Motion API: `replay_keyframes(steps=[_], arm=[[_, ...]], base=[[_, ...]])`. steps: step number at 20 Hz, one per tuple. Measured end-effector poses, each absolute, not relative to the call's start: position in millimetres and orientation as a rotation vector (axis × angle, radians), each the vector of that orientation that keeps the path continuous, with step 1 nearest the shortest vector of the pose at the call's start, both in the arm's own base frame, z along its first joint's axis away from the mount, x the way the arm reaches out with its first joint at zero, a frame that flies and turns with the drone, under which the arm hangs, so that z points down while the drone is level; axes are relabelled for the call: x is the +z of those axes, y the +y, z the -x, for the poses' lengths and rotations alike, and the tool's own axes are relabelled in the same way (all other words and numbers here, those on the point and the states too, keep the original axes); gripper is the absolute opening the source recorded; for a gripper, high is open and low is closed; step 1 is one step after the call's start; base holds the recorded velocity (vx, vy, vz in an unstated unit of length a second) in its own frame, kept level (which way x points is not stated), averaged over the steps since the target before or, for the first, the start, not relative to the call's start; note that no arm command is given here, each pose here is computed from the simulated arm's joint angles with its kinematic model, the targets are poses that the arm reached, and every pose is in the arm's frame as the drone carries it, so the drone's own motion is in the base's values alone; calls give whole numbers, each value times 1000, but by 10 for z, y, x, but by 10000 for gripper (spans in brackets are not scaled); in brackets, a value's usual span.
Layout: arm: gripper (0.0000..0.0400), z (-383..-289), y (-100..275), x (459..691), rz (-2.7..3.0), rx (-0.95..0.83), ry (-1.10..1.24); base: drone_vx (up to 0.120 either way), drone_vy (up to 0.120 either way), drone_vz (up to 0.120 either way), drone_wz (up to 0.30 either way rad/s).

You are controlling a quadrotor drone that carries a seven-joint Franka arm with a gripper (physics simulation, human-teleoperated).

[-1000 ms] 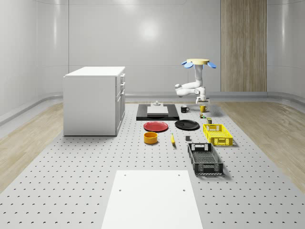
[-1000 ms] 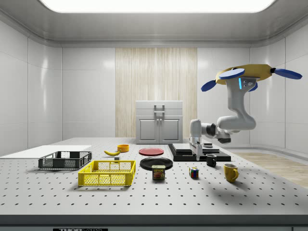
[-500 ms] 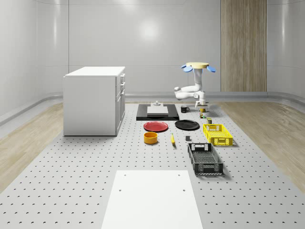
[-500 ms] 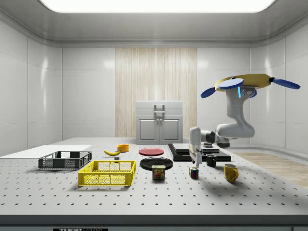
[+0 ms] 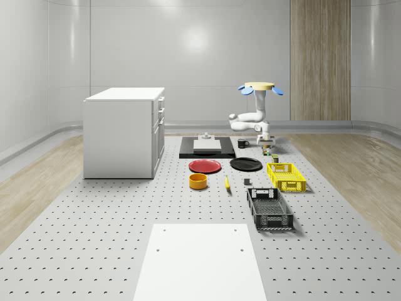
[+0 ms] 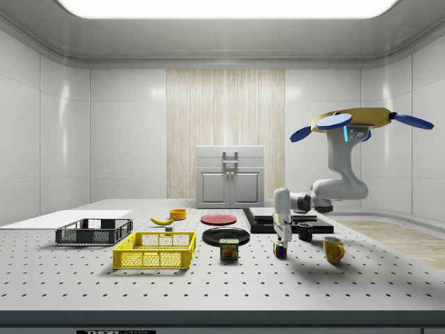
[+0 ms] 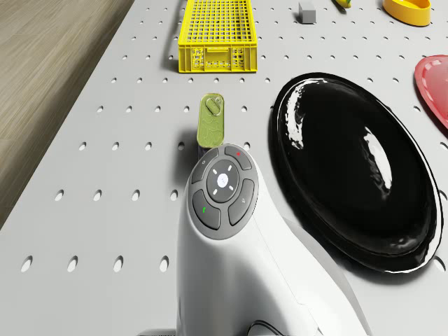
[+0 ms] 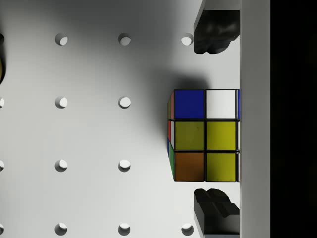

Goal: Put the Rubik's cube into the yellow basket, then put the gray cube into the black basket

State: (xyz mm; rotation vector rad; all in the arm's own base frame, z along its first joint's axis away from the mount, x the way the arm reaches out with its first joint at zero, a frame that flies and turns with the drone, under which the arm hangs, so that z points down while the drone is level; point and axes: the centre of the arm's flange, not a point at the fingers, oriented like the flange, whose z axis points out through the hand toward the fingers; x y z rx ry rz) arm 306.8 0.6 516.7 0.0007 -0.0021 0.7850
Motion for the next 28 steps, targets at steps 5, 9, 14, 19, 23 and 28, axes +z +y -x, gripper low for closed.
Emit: replay_keyframes(steps=[5, 9, 14, 19, 23, 28], arm=[[400, -3071, 66, 5246, -1, 785, -2], [400, -3162, 85, 5270, -1, 785, -2], [400, -3245, 95, 5282, -1, 785, -2], [400, -3273, 98, 5332, -1, 785, -2], [400, -3282, 99, 5366, -1, 785, -2], [400, -3286, 99, 5381, -1, 785, -2]], base=[[0, 0, 0, 0], [0, 0, 0, 0], [0, 0, 0, 0], [0, 0, 0, 0], [0, 0, 0, 0], [0, 0, 0, 0]])
